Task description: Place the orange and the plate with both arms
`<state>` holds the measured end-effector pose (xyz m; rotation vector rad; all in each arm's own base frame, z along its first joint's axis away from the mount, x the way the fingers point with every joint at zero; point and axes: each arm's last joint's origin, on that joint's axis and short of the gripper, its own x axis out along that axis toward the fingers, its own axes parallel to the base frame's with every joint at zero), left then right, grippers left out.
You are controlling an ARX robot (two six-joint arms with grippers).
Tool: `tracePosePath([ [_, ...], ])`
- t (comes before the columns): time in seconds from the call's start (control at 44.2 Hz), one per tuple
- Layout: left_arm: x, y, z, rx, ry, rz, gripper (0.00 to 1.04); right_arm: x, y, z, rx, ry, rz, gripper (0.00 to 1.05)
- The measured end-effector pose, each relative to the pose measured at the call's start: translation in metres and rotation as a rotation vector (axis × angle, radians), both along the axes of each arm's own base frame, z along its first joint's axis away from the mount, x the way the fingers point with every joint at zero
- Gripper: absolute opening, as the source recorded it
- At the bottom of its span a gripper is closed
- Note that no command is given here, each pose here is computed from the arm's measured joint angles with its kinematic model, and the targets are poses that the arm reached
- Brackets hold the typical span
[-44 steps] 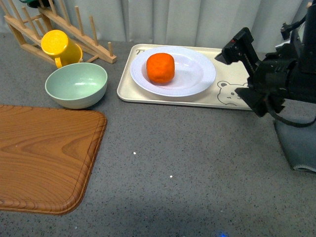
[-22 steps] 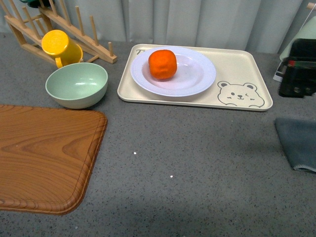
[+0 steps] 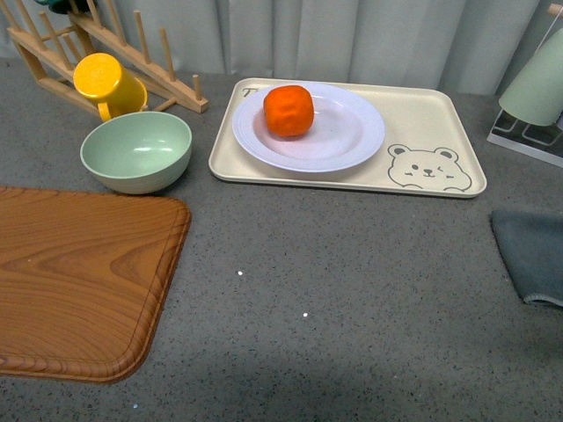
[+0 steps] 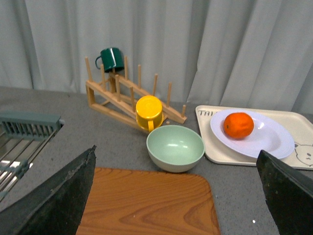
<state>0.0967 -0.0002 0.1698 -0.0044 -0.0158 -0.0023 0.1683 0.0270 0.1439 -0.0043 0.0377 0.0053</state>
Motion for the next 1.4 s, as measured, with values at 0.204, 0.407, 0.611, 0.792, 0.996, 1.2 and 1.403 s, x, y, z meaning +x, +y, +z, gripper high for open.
tracePosePath([
  [0.204, 0.0, 0.0, 0.0, 0.0, -0.001, 0.0, 0.98, -0.013, -0.01, 0.008, 0.005, -0.02, 0.0, 0.29],
  [0.407, 0.0, 0.0, 0.0, 0.0, -0.001, 0.0, 0.98, -0.026, -0.018, 0.017, 0.006, -0.019, 0.02, 0.01],
  [0.611, 0.0, 0.0, 0.0, 0.0, -0.001, 0.0, 0.98, -0.035, -0.027, 0.022, 0.005, -0.035, -0.002, 0.01],
  [0.792, 0.0, 0.0, 0.0, 0.0, -0.001, 0.0, 0.98, -0.043, -0.027, 0.024, 0.005, -0.041, -0.003, 0.01],
  [0.996, 0.0, 0.0, 0.0, 0.0, -0.001, 0.0, 0.98, -0.049, -0.027, 0.024, 0.005, -0.044, -0.003, 0.01],
  [1.2, 0.0, 0.0, 0.0, 0.0, -0.001, 0.0, 0.98, -0.053, -0.027, 0.025, 0.005, -0.046, -0.003, 0.01],
  [1.403, 0.0, 0.0, 0.0, 0.0, -0.001, 0.0, 0.98, -0.057, -0.027, 0.024, 0.005, -0.046, -0.003, 0.01],
])
